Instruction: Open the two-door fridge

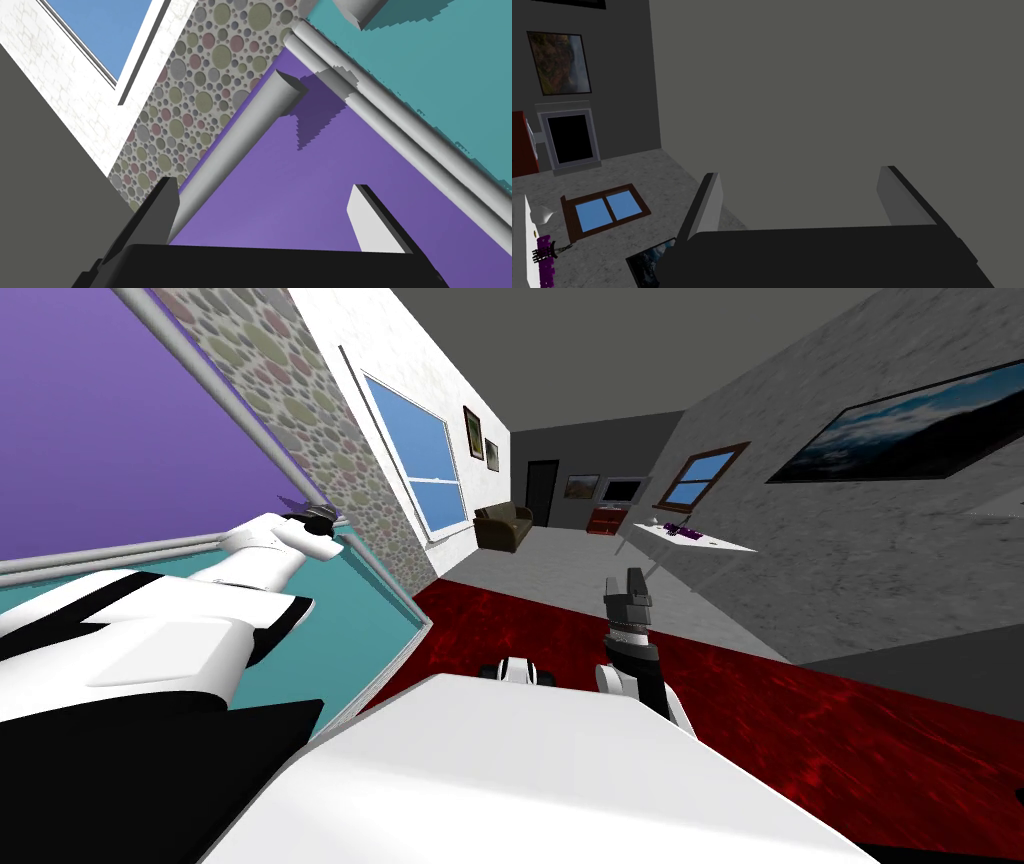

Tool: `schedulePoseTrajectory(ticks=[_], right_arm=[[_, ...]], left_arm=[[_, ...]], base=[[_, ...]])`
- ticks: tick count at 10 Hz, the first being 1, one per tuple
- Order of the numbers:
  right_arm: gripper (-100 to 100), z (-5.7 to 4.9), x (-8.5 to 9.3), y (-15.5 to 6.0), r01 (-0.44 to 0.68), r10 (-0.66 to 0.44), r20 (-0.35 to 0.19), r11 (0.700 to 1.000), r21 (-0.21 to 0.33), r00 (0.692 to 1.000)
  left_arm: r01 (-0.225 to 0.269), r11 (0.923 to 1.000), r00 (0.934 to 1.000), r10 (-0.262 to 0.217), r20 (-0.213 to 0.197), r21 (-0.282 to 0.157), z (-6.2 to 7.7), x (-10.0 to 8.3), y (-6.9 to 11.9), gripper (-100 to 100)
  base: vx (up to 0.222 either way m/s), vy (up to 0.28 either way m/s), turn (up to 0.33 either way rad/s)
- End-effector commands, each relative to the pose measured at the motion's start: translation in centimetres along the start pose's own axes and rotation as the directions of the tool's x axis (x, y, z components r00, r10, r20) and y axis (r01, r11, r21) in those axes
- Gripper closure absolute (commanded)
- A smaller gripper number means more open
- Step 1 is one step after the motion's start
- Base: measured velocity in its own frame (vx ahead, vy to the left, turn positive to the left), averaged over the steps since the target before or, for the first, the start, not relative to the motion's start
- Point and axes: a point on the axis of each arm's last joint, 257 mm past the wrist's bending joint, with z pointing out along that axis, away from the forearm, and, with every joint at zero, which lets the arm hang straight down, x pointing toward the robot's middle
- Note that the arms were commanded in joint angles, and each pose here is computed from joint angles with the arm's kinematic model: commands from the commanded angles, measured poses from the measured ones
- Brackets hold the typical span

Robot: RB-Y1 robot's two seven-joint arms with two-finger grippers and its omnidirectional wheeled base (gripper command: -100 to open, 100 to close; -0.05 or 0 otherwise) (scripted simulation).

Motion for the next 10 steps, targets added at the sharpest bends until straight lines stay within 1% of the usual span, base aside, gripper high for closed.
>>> schedulePoseTrajectory(ticks=[1, 5, 8, 9, 10], right_arm=[[0, 0.0, 0.0, 0.0, 0.0, 0.0, 0.0, 1.0, 0.0, 1.0], [0, 0.0, 0.0, 0.0, 0.0, 0.0, 0.0, 1.0, 0.0, 1.0], [0, 0.0, 0.0, 0.0, 0.0, 0.0, 0.0, 1.0, 0.0, 1.0], [0, 0.0, 0.0, 0.0, 0.0, 0.0, 0.0, 1.0, 0.0, 1.0], [0, 0.0, 0.0, 0.0, 0.0, 0.0, 0.0, 1.0, 0.0, 1.0]], left_arm=[[-0.024, 0.999, 0.9997, 0.025, 0.008, -0.038, 0.1, -0.9, 1.1, -100], [-0.051, 0.9953, 0.9984, 0.053, 0.02, -0.082, 0.0, -2.2, 2.2, -100], [-0.076, 0.989, 0.9965, 0.08, 0.024, -0.127, -0.1, -3.1, 3.5, -100], [-0.076, 0.989, 0.9965, 0.08, 0.024, -0.127, -0.1, -3.1, 3.5, -100], [-0.089, 0.9844, 0.9953, 0.094, 0.025, -0.152, -0.2, -3.4, 4.3, -100]], base=[[0.029, 0.217, -0.151], [0.014, 0.18, -0.13], [0.021, 0.234, -0.16], [0.004, 0.145, -0.069], [0.022, 0.159, -0.17]])
